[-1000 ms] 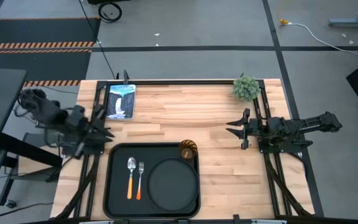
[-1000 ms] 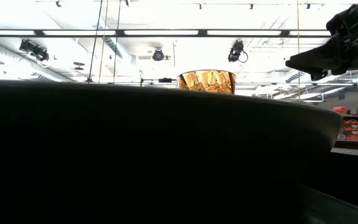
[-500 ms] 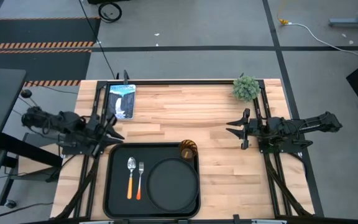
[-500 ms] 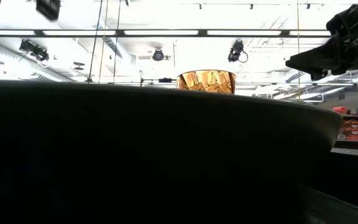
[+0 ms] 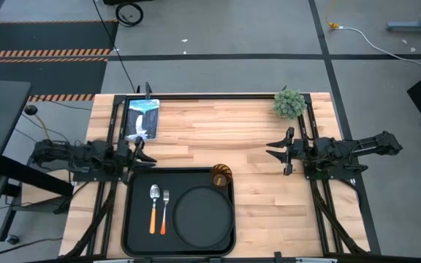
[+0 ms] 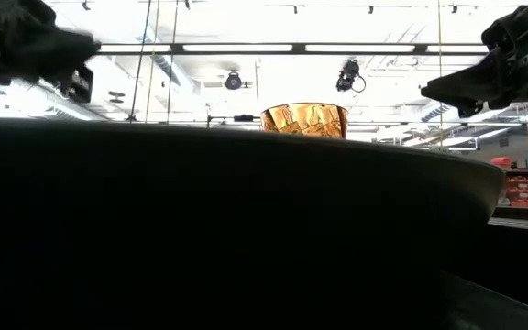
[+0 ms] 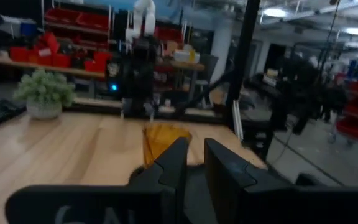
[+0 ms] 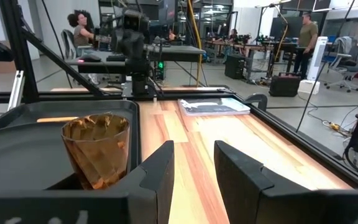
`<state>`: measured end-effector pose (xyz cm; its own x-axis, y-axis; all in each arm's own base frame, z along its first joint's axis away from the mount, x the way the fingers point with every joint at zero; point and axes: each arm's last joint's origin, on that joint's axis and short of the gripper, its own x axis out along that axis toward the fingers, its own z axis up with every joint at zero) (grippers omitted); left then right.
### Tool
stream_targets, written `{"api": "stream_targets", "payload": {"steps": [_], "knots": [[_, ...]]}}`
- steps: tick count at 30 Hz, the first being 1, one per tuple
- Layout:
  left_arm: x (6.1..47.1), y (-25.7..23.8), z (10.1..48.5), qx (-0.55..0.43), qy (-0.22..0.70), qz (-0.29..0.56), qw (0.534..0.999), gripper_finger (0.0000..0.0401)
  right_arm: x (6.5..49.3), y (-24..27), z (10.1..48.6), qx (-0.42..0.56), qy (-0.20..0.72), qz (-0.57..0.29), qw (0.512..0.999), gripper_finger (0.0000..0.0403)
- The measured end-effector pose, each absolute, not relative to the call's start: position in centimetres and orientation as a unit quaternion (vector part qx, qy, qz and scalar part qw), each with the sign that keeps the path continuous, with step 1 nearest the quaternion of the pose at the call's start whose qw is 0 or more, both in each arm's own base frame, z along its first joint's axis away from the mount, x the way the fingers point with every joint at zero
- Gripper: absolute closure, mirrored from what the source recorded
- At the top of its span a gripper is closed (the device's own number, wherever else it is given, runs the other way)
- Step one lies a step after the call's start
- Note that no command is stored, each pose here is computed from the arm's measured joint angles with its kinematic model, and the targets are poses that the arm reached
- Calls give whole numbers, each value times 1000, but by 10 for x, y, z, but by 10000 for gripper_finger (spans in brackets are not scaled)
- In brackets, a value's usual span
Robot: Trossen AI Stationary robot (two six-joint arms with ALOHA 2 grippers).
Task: Pick and place plate/cup/fork/spoon on tray
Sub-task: Return to Home Position
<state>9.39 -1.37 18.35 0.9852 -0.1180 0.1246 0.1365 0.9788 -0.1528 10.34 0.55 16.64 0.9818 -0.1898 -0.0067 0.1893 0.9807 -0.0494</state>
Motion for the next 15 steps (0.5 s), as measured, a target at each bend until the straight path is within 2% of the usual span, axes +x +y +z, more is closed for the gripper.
{"api": "stream_targets", "payload": {"steps": [7, 15], "knots": [[96, -12, 172, -67, -30, -48, 996, 337, 103, 5, 167, -23, 2, -97, 995, 282], [98, -11, 169, 20, -17, -35, 999, 337, 103, 5, 167, -23, 2, -97, 995, 282]]}}
